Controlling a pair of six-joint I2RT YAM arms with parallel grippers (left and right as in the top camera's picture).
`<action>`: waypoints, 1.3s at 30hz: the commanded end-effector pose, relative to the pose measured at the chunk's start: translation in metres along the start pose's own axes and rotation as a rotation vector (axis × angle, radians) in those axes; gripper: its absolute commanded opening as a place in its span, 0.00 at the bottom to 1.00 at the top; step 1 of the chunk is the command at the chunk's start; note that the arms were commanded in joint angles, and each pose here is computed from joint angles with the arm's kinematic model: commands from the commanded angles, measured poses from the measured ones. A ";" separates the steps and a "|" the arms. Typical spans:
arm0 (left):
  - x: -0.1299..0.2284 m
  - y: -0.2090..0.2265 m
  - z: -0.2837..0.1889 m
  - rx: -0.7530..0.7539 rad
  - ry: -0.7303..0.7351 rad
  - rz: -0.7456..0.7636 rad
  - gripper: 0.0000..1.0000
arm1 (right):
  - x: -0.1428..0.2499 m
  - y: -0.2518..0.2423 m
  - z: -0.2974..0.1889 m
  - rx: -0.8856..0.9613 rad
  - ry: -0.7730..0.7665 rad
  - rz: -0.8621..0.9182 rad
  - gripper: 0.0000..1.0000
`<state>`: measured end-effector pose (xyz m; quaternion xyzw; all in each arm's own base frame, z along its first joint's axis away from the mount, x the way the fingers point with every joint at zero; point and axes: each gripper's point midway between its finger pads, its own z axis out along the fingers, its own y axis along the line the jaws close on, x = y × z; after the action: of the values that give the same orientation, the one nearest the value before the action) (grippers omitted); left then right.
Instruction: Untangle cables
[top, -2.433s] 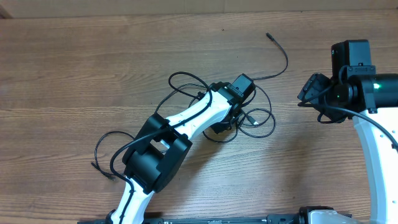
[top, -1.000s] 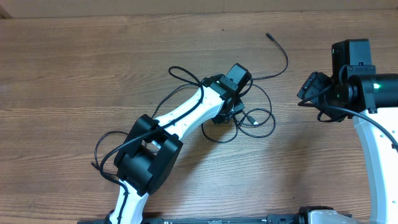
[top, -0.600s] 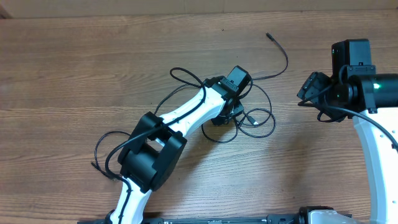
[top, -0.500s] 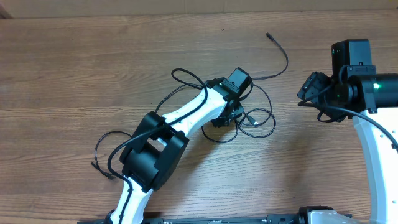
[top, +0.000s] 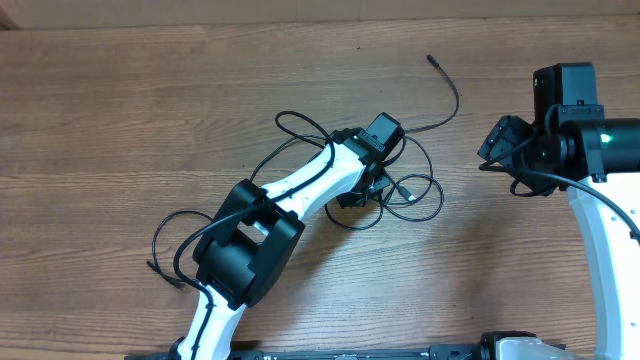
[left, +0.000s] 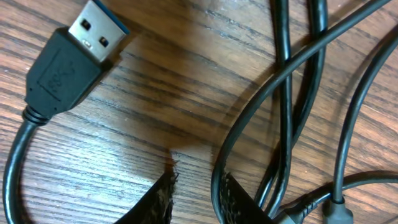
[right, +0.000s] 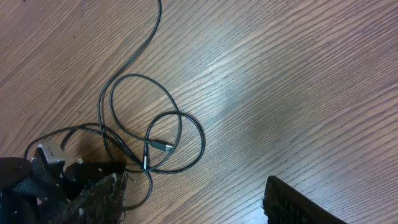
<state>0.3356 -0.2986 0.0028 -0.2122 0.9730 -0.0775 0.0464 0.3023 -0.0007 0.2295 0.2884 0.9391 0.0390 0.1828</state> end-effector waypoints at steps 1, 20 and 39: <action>0.009 0.016 0.015 -0.060 0.016 0.007 0.30 | -0.002 -0.003 -0.003 0.005 -0.019 0.007 0.70; 0.026 0.010 0.030 -0.017 0.016 0.004 0.20 | -0.001 -0.003 -0.003 0.008 -0.015 0.007 0.70; -0.057 0.006 -0.198 0.192 -0.191 0.142 0.04 | -0.004 -0.001 -0.002 0.001 -0.025 0.008 0.75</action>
<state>0.3374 -0.2430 0.0880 -0.2045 0.9760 -0.0582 0.0465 0.3037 -0.0008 0.2301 0.2889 0.9383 0.0398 0.1857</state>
